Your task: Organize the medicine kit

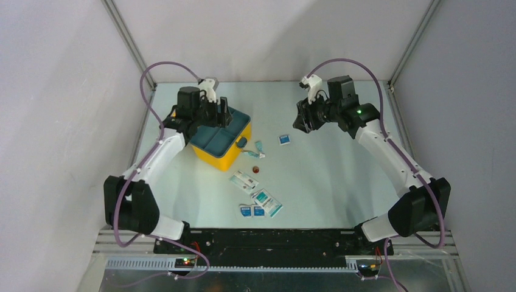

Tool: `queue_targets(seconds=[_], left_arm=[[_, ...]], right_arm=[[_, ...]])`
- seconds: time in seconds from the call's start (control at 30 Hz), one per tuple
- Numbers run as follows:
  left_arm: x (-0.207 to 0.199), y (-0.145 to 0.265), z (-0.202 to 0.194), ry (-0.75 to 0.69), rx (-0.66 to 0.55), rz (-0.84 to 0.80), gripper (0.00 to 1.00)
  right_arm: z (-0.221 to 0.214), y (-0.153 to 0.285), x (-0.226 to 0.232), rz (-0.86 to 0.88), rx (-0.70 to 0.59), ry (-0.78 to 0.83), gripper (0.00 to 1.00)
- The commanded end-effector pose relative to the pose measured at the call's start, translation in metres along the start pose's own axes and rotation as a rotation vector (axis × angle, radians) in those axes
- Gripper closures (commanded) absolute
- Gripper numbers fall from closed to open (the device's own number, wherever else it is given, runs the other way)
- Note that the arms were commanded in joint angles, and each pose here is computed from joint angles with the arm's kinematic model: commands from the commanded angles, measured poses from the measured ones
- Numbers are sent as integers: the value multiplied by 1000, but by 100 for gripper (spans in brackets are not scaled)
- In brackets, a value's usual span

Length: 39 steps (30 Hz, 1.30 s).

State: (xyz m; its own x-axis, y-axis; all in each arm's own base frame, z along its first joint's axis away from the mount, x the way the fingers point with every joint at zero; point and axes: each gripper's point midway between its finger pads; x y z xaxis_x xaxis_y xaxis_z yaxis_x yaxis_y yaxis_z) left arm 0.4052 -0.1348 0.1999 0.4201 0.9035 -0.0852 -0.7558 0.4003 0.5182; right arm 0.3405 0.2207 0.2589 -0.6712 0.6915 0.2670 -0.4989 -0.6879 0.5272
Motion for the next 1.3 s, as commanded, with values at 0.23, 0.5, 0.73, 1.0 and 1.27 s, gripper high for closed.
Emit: queue_targets(seconds=[0.23,0.5,0.73,1.0,1.27], left_arm=[[-13,91,26,-358,-139,51,21],[-7,109,-29,-463,-56,19,19],[-32,107,-42,-322,-89,-105,20],[-17,122,-35,-233,-158,-37,19],[-14,132,-21,-229,-214,-19,19]], right_arm=[[-24,-32,41,4,115,248,48],[-73,-32,48,-3,221,344,49],[-121,-53,90,128,324,348,50],[-177,-85,130,205,443,380,50],[-236,-121,139,120,579,323,50]])
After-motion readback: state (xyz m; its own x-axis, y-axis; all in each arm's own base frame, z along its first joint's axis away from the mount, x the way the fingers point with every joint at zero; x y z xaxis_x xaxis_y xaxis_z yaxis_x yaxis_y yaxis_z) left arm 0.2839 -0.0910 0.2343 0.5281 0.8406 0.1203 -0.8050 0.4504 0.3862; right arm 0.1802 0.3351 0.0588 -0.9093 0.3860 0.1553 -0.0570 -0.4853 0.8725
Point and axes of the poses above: each gripper's point midway between its finger pads, its own y axis back along the fingers, its own x axis along the line the jaws close on, z = x × y, and after that the axes turned 9 degrees about -y, right-handed
